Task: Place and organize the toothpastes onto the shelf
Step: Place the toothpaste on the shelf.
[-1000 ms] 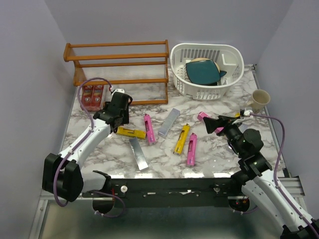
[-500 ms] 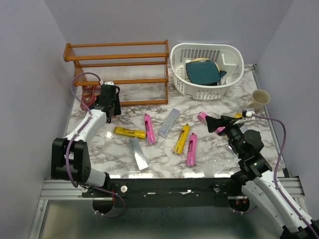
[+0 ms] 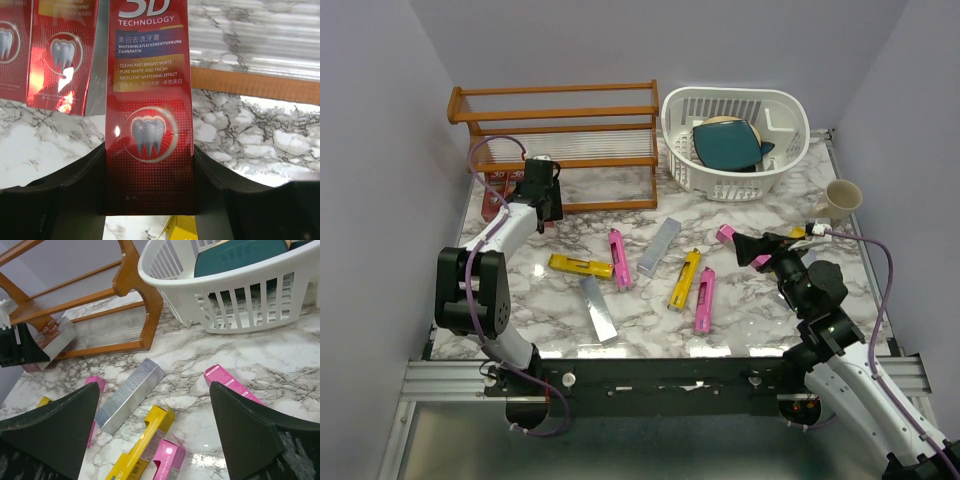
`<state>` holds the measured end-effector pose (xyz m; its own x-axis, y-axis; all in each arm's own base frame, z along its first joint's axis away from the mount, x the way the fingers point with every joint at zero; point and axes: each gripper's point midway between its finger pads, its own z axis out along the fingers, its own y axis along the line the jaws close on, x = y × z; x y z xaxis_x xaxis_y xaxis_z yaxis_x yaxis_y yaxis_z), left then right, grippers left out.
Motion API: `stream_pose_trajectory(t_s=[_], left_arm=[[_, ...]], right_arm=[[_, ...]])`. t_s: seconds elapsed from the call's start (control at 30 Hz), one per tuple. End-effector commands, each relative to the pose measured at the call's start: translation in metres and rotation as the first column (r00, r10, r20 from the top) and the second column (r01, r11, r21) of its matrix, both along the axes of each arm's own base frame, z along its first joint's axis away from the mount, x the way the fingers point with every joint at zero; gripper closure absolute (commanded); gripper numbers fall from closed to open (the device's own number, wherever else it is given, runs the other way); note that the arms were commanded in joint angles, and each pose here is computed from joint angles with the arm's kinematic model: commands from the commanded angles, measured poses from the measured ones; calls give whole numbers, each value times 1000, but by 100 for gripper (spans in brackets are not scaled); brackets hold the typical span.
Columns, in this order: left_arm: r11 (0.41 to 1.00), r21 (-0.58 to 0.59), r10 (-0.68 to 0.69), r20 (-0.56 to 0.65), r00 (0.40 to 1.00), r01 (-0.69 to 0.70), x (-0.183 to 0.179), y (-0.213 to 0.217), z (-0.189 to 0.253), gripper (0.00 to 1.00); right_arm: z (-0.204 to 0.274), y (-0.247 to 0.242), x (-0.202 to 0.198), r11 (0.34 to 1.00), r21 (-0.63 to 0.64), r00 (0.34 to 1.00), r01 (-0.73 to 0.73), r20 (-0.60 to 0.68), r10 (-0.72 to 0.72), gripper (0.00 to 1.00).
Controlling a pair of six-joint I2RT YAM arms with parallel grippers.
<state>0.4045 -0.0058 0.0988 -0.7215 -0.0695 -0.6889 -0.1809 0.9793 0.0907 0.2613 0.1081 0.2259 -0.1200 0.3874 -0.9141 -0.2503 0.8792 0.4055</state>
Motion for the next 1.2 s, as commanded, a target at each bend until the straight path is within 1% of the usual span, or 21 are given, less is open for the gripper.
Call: stream_pose_trajectory(t_s=[0.0,0.17,0.23,0.33,0.53,0.7,0.73,0.9,1.07,1.17], left_arm=[[1000,13,-5,69,998,4,27,3,15,50],[1000,18,11,69,998,-12,29,9,11,48],[1000,20,19,70,997,-20,29,10,11,46],[999,34,31,61,998,-33,27,14,8,39],[998,42,48,38,998,-49,25,16,0,32],[997,48,62,32,998,-64,24,18,-2,28],[997,45,66,33,997,-67,23,18,-1,27],[996,47,75,46,996,-77,24,19,3,24],[995,36,91,67,994,-94,22,20,15,17],[994,20,108,80,991,-110,16,19,22,16]], right_arm=[[-4,-3,3,1000,4,1000,24,-5,-23,0],[-7,-2,4,1000,-1,1000,22,-13,-22,0],[-8,-1,5,1000,-2,1000,19,-19,-19,0],[-9,-1,5,1000,-5,1000,17,-21,-17,0],[-10,-2,6,1000,-8,999,22,-25,-22,0],[-11,0,7,1000,-9,999,16,-30,-16,0],[-11,0,7,1000,-11,999,16,-31,-16,0],[-12,1,7,1000,-11,999,13,-35,-13,0],[-12,1,8,1000,-14,999,11,-38,-11,0],[-13,2,8,1000,-13,999,9,-41,-10,0]])
